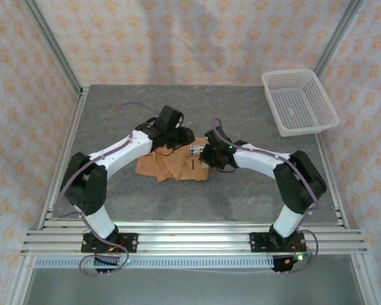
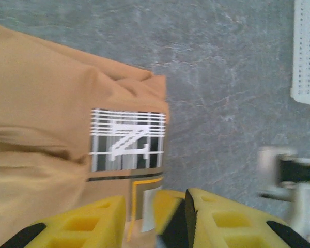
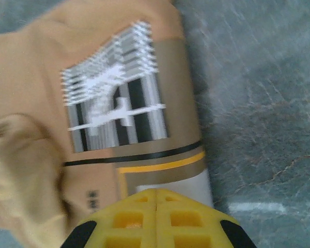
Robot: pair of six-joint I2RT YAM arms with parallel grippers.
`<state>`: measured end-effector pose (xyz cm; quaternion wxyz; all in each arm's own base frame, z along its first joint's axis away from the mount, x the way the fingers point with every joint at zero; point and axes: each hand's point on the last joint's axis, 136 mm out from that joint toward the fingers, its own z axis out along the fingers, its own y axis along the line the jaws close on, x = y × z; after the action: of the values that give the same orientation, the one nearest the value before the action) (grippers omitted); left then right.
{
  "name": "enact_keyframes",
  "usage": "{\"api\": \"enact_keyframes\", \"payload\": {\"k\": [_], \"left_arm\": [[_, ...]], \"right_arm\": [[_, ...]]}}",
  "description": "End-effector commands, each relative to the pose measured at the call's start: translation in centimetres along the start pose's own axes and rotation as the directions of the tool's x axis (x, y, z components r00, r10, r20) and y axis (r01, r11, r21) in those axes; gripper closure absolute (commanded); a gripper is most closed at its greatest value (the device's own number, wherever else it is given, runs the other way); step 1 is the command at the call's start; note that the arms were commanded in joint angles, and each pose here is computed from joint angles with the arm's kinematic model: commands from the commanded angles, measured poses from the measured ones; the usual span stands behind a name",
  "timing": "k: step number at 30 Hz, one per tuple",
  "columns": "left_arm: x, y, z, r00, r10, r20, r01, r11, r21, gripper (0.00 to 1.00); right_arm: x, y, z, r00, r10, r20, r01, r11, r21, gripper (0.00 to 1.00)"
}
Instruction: Fold the inside-out t-shirt
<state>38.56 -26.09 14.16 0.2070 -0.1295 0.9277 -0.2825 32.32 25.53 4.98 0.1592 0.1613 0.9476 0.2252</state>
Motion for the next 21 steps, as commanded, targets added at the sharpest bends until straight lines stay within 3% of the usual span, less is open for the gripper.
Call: {"api": "enact_keyframes", "payload": {"k": [1,6,11,15,21], "left_arm": [[-0.2,-1.9,2.1,0.999,-0.046,0.002,0.046,0.998,0.042,0.63],[1.1,-0.3,5.8,0.992,-0.117,-0.046,0.118,0.993,0.030,0.64],[2.0,3.4,6.7,0.984,-0.164,-0.071,0.162,0.986,-0.032,0.64],[1.7,7.7,4.6,0.980,-0.195,-0.050,0.189,0.977,-0.096,0.65],[1.8,17.0,-1.9,0.966,-0.259,0.012,0.255,0.940,-0.227,0.64]], "right_arm": [[0.0,-0.9,1.7,0.997,0.070,0.033,-0.070,0.998,-0.005,1.00],[0.9,-3.0,3.1,0.996,0.092,0.018,-0.093,0.994,0.052,1.00],[1.6,-4.7,3.7,0.994,0.112,0.014,-0.113,0.988,0.107,1.00],[1.4,-5.6,3.5,0.993,0.116,0.033,-0.120,0.982,0.148,1.00],[1.2,-5.4,3.4,0.992,0.118,0.039,-0.123,0.981,0.153,1.00]]}}
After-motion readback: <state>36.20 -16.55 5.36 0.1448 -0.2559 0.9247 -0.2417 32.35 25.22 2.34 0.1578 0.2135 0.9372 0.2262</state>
